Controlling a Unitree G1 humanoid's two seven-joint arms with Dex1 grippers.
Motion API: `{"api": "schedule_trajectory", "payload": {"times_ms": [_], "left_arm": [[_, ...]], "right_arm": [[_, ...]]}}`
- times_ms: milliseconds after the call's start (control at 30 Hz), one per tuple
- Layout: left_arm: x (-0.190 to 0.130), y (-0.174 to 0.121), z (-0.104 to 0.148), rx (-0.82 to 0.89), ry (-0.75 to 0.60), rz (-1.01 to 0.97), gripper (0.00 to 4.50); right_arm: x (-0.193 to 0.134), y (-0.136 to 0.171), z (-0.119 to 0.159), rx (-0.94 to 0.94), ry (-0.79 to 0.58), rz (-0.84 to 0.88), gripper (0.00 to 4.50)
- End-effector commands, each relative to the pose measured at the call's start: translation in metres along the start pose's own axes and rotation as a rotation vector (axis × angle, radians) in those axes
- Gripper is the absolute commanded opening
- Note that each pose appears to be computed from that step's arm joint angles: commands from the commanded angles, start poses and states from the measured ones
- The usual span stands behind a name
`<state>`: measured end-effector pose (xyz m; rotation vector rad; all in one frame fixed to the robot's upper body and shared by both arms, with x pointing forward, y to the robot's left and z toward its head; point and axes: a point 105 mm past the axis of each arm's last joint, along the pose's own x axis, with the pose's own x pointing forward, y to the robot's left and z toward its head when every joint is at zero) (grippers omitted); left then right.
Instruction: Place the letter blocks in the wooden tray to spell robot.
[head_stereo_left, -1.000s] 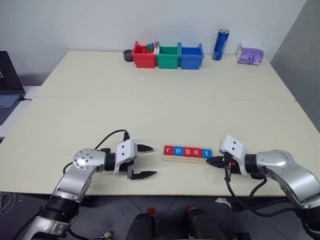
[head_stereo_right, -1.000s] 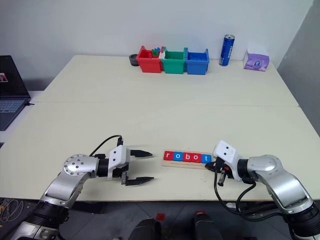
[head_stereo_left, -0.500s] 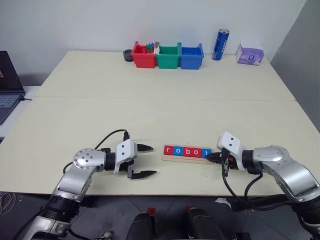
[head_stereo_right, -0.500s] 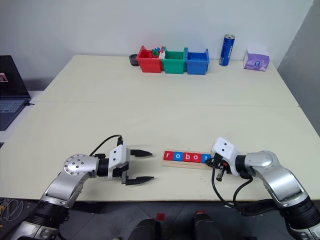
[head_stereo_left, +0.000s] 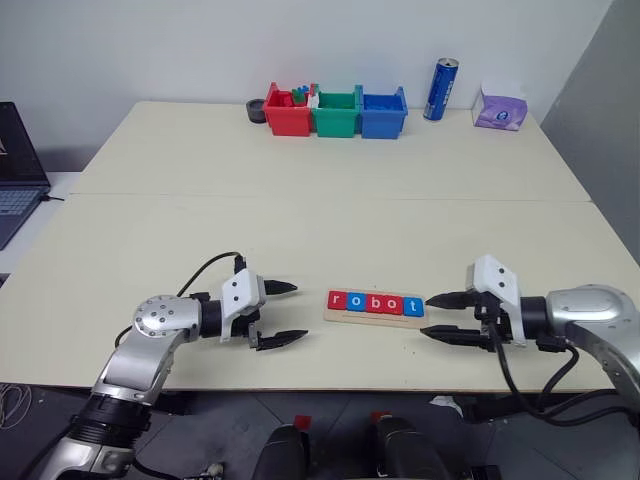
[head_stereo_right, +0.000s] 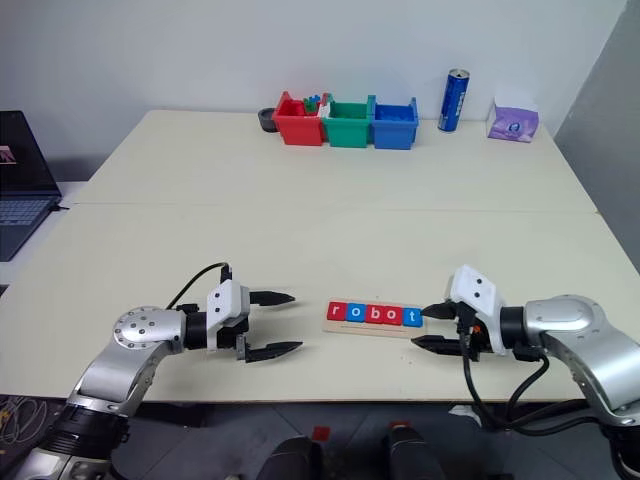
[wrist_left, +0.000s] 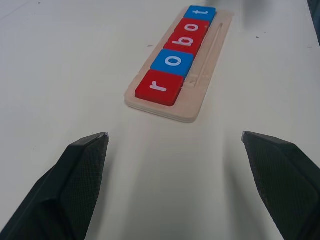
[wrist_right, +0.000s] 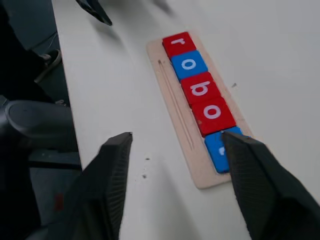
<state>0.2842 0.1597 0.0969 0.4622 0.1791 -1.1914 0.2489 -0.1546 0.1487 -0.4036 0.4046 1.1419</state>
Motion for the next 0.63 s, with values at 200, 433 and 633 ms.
{"api": "schedule_trajectory", "payload": {"times_ms": [200,433,633], "left_arm": [[-0.004,0.011,0.02,0.07,-0.035,0.033,4.5],[0.001,0.009,0.02,0.094,-0.025,0.023,4.5],[0.005,0.006,0.025,0.105,-0.043,-0.019,4.5]], "right_arm": [[-0.01,-0.004,0.012,-0.099,-0.023,-0.016,4.47],[-0.01,-0.011,-0.003,-0.181,0.06,-0.05,4.47],[-0.011,-0.013,-0.006,-0.206,0.076,-0.06,4.47]]}}
